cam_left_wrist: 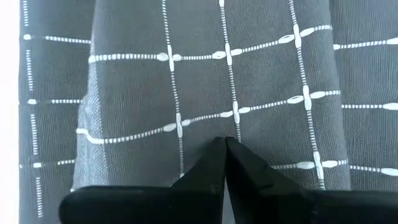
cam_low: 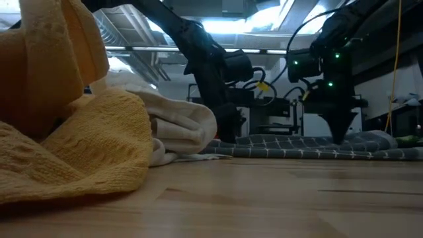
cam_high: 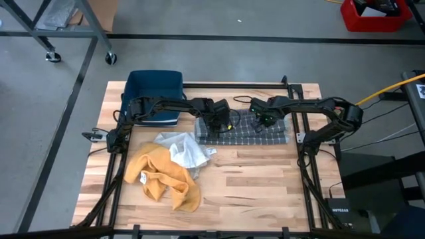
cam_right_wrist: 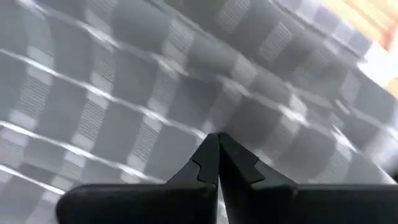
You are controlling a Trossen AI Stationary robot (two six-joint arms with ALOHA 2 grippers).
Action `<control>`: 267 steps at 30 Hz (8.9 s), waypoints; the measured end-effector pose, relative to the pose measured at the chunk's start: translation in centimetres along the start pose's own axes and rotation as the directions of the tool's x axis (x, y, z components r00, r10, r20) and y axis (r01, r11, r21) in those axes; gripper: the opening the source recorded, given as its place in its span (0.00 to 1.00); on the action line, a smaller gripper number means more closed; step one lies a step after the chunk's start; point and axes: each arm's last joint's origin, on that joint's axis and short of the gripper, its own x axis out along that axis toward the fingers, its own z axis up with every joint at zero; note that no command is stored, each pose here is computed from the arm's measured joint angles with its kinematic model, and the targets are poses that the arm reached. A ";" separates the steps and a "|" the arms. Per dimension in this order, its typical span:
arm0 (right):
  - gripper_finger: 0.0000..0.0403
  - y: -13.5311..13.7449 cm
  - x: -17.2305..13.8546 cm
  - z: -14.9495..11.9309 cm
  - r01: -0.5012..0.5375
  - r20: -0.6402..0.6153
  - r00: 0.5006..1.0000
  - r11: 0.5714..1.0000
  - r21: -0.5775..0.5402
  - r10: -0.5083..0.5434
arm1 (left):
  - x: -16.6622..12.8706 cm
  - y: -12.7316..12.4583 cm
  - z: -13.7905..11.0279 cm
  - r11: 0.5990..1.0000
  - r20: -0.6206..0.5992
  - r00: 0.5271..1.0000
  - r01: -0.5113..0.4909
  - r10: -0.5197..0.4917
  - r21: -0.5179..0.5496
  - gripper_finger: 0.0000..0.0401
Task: Fold towel
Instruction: Fold the gray towel
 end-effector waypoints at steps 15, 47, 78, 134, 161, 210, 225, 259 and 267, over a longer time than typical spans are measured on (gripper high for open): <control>0.02 -1.4 3.1 -3.6 0.089 -0.159 0.983 0.996 -0.022 -0.091 | -0.1 0.6 -0.9 1.000 -0.068 0.998 0.006 -0.006 0.007 0.03; 0.02 -2.2 -2.1 -2.3 0.220 -0.129 0.965 0.972 -0.087 -0.230 | 0.2 1.5 0.2 0.996 0.062 0.997 -0.038 0.043 -0.081 0.38; 0.10 0.5 -4.9 1.5 -0.344 0.296 0.876 0.924 -0.167 0.380 | -7.3 0.8 -1.0 1.000 -0.232 0.972 0.027 -0.023 0.014 0.38; 0.55 19.2 1.4 -0.9 0.057 0.454 0.703 0.592 -0.804 0.548 | -6.5 10.9 -3.8 0.994 -0.051 0.999 0.005 -0.011 -0.105 0.38; 0.53 20.1 2.8 -1.7 0.199 0.532 0.729 0.610 -0.767 0.431 | -6.5 10.9 -3.9 0.994 -0.054 0.998 0.007 -0.012 -0.106 0.38; 0.02 18.1 1.6 -4.4 -0.226 0.053 0.859 0.470 -0.853 0.510 | -6.6 11.3 -4.3 0.999 -0.076 0.997 0.017 -0.021 -0.047 0.38; 0.03 15.2 1.3 -7.9 -0.731 -0.608 0.682 0.413 -0.543 0.407 | -6.6 11.2 -4.4 1.000 -0.079 0.997 0.022 -0.023 -0.018 0.38; 0.44 14.6 -0.1 -8.5 -0.831 -0.766 0.471 0.512 -0.219 0.437 | -6.6 11.2 -4.2 0.999 -0.069 0.997 0.019 -0.017 0.030 0.38; 0.44 13.3 -3.0 -8.4 -0.821 -0.702 0.534 0.489 -0.296 0.471 | -6.6 11.2 -4.2 0.999 -0.069 0.997 0.020 -0.018 0.030 0.38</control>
